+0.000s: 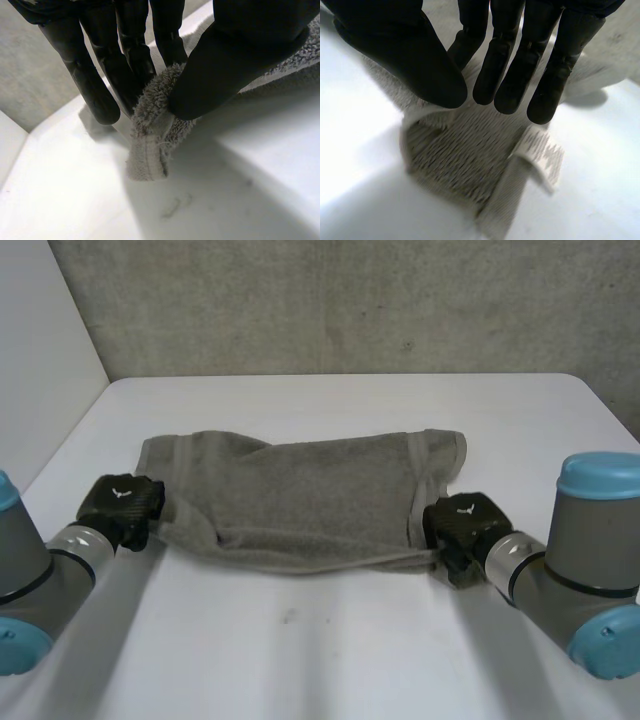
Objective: Fold the towel.
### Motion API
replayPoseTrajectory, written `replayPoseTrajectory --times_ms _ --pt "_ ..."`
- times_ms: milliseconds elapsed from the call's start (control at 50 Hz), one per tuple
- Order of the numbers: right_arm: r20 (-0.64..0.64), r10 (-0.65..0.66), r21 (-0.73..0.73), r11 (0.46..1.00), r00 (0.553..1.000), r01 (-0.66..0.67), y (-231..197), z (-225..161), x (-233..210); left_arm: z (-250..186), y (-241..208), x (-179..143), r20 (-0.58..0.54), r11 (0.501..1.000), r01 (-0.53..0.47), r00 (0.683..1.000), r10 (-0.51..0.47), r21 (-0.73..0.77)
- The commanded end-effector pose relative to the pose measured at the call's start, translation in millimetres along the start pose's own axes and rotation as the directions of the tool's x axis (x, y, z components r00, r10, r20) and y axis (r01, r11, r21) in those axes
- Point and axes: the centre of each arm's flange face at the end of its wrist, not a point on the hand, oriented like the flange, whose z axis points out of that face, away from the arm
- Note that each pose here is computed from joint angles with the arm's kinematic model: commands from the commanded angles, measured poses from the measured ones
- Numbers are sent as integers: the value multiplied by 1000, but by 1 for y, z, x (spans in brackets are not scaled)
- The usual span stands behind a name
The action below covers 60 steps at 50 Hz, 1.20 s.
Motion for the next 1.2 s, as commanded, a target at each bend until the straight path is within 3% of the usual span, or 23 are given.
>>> replayPoseTrajectory --times_ms 20,260,300,380,540,700,820,900,1040,1200 --pt "-77 -18 105 994 997 26 -46 -27 23 -27 -33 -15 65 999 2 998 -4 38" --pt "-190 -56 280 954 980 109 -138 -97 53 -110 -146 -46 125 960 93 984 -129 263" --pt "-212 -61 340 931 975 132 -164 -121 55 -118 -156 -48 120 955 107 982 -145 277" --pt "-224 -63 371 917 973 145 -176 -134 56 -129 -166 -49 94 955 156 978 -185 253" --pt "-180 -52 262 960 982 99 -143 -120 47 -114 -137 -38 54 965 235 969 -242 112" --pt "-90 13 111 994 996 -3 -81 -102 25 -94 -123 -35 37 961 274 961 -275 40" --pt "11 203 161 966 979 -202 -54 -85 -6 -94 -149 -33 5 946 303 952 -306 117" --pt "127 307 123 939 943 -322 -40 -67 -42 -98 -163 -30 -20 934 326 945 -326 148" --pt "249 327 102 927 911 -361 -38 -48 -92 -110 -189 -31 -48 906 373 927 -371 199" --pt "220 405 73 901 887 -429 -30 -25 -120 -120 -216 -34 -97 854 456 889 -447 251"
